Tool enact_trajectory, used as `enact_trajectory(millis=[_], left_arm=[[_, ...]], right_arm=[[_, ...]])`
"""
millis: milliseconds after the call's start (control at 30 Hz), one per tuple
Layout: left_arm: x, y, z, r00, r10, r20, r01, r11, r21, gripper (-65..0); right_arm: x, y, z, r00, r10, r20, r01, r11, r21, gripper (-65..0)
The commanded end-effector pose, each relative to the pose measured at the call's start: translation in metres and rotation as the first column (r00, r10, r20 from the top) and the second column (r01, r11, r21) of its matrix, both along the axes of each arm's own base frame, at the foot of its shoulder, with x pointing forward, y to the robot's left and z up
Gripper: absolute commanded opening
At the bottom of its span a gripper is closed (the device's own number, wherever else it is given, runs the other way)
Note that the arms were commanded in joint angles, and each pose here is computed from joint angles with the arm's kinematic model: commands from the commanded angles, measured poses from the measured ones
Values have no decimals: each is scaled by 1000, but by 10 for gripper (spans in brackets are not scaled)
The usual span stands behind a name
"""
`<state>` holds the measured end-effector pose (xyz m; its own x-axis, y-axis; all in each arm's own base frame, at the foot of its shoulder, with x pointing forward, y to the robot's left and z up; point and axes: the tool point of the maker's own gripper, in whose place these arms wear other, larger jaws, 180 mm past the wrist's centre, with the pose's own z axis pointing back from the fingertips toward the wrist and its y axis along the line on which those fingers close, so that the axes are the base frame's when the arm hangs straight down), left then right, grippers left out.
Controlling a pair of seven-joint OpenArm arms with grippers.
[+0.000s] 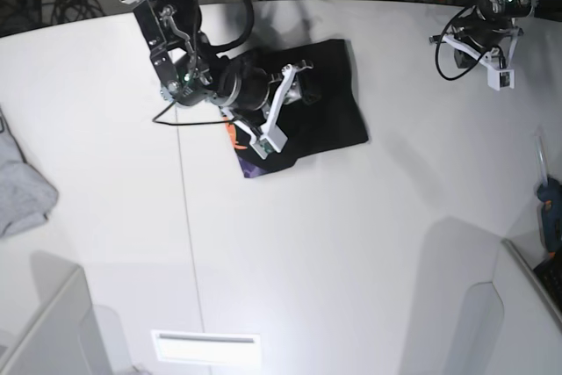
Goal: Fold the T-shirt properly
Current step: 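Fold the collar end with the right gripper over toward the left gripper, then press and smooth the folded bundle with the right gripper, left gripper withdrawn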
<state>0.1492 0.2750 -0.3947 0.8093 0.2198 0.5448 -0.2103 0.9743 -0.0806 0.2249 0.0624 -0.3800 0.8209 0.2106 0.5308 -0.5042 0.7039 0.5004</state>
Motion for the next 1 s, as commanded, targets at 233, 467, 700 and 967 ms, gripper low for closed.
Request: enact_trajectory(millis=[233,467,700,967], left_arm=[[3,3,7,1000,-6,27,5,1000,10,-650],[3,3,7,1000,-6,27,5,1000,10,-650],[1,19,13,999,32,38,-34,999,36,-650],[-3,48,26,993,97,65,-102,991,83,-650]], right_arm=[[0,25,48,988,69,135,-80,994,77,-339],[1,24,28,994,69,86,-73,996,53,-339],[9,32,33,993,68,95,-75,995,66,-363],[11,60,31,984,143,110,-150,987,59,-446]])
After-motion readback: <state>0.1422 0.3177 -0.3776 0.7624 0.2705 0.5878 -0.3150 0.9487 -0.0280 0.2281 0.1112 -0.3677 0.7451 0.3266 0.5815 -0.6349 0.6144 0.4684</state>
